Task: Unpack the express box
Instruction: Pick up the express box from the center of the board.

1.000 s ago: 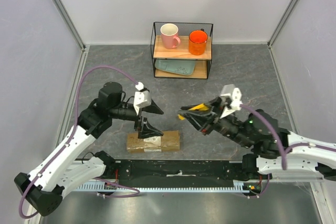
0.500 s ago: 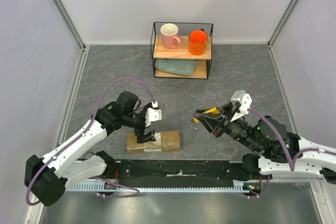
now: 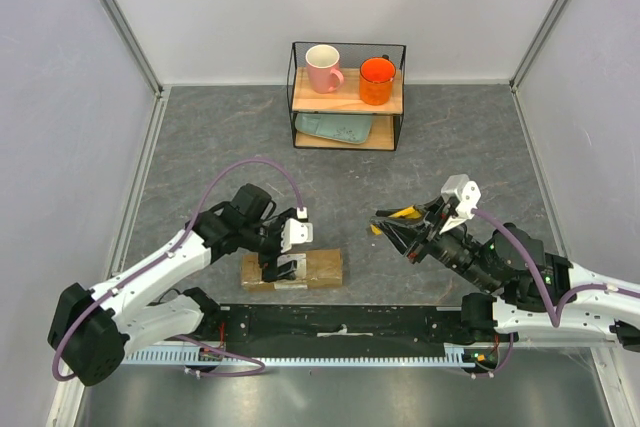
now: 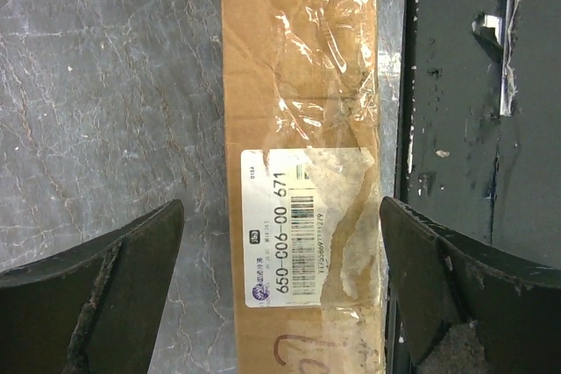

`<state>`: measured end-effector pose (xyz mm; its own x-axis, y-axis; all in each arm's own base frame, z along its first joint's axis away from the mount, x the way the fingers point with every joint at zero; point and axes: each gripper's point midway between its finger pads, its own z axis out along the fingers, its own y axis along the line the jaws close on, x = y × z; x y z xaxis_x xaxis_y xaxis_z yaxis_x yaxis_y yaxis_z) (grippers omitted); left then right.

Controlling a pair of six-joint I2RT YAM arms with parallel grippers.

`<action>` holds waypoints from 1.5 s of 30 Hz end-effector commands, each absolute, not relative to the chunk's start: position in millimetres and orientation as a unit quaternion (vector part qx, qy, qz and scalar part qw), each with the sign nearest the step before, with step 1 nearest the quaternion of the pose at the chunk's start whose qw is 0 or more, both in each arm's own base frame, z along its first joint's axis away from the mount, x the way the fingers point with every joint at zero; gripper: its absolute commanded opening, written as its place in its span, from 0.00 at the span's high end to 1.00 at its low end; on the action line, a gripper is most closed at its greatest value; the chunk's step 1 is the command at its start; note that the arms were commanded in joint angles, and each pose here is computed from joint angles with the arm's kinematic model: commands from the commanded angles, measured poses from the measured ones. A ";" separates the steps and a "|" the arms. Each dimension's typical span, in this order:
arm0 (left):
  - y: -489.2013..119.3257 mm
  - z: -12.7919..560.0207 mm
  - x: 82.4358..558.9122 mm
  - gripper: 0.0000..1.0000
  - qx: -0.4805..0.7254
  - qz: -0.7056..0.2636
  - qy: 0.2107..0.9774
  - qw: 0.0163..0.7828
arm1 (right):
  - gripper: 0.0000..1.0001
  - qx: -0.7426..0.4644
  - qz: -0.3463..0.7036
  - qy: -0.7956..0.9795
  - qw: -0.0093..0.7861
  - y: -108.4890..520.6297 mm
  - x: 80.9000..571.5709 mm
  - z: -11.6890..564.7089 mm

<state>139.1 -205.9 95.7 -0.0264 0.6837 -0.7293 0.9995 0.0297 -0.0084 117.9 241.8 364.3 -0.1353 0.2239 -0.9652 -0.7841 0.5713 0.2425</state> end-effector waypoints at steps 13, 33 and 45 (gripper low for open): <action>-209.6 79.8 132.6 0.01 0.653 -0.281 0.644 0.282 | 1.00 -0.202 0.411 0.633 0.623 239.4 120.7 365.8; -204.0 46.3 127.3 0.01 0.673 -0.256 0.641 0.265 | 1.00 -0.192 0.410 0.642 0.619 240.0 122.6 352.4; -218.3 40.5 130.6 0.01 0.729 -0.225 0.608 0.218 | 1.00 -0.180 0.420 0.639 0.619 232.0 121.3 347.5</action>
